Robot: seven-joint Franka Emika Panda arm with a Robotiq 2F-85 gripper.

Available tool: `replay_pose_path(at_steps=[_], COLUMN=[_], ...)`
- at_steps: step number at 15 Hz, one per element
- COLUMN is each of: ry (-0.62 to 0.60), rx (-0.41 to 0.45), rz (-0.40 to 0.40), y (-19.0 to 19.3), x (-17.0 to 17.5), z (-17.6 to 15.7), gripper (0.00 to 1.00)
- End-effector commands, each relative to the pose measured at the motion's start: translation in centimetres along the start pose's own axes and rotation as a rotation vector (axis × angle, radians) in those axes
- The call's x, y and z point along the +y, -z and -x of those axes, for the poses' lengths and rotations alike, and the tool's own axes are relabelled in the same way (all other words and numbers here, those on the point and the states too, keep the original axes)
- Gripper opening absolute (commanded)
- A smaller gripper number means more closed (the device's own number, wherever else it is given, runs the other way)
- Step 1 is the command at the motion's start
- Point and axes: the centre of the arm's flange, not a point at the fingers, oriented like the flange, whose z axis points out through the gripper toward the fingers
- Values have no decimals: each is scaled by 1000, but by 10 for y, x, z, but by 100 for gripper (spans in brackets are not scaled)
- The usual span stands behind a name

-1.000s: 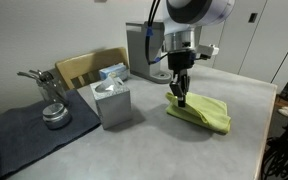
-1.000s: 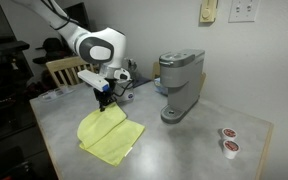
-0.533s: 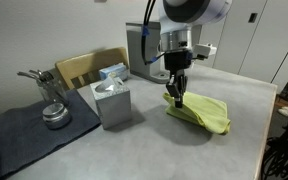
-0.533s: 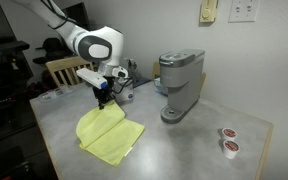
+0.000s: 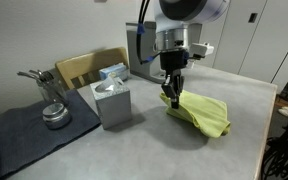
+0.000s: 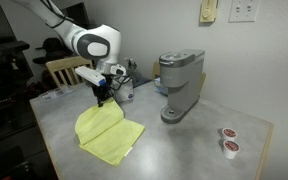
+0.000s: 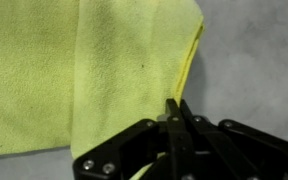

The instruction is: Unfold the towel once

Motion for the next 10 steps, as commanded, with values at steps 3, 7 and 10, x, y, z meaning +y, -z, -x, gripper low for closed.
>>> replay_pose_path(at_steps=[3, 7, 10], ry=[9, 24, 33], rx=[8, 6, 7], rz=[30, 48, 60], y=[-2, -1, -1], x=[-12, -20, -25], z=[-11, -15, -17], gripper=[1, 1, 1])
